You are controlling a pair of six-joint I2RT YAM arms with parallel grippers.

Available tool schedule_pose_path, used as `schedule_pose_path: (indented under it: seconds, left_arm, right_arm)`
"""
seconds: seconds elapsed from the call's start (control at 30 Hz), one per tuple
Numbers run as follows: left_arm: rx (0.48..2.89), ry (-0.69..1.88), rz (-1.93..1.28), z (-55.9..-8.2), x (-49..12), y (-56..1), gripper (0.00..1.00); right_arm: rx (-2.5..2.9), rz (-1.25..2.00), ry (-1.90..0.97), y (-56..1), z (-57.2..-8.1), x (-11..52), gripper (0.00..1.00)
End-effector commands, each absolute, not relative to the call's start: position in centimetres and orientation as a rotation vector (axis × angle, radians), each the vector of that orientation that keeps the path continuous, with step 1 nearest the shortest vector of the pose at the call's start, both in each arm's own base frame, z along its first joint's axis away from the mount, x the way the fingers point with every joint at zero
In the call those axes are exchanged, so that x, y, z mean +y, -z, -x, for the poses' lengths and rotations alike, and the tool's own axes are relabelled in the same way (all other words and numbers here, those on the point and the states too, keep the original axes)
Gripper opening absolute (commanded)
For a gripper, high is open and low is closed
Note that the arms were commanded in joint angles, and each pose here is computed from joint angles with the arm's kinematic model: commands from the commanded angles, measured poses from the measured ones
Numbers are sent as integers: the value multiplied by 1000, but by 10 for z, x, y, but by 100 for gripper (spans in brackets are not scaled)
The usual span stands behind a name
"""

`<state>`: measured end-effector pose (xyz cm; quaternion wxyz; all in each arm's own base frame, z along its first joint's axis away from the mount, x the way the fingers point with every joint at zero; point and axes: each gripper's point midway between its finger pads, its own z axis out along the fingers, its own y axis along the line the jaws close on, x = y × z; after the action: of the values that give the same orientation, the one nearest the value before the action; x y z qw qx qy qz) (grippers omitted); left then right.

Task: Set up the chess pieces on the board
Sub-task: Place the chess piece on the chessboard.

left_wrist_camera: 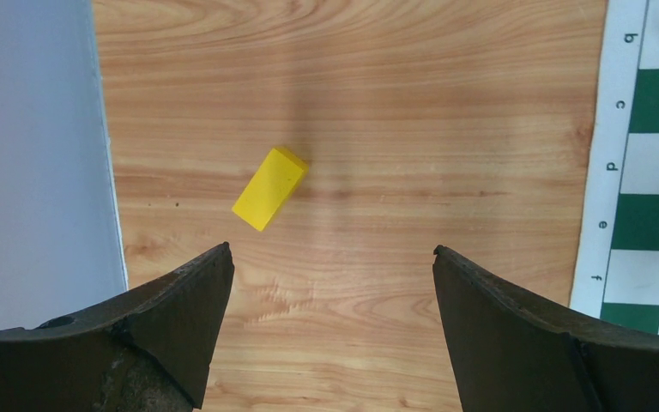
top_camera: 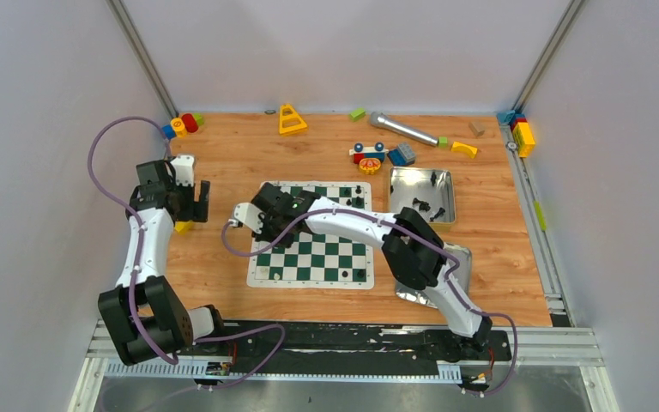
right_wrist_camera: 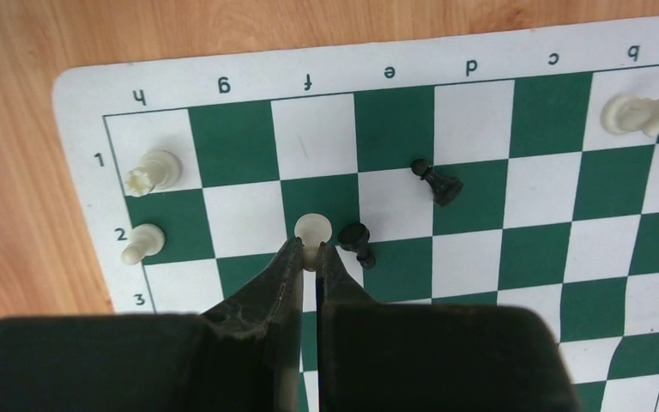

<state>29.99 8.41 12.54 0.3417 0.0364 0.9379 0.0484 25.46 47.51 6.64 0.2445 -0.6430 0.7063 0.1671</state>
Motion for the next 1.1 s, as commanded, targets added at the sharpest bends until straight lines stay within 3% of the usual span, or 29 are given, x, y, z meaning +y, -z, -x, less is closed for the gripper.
schedule_pose_path:
  seconds: [0.0,1.07]
  left_arm:
    - [2400,-125,-24,-311,96,-142,93]
    - [2388,-115,-26,-312,96,-140,93]
  right_arm:
    - [1855,1803,-343,-69,-265,483,0]
    - [1834,1961,-363,-55,-225,485,1]
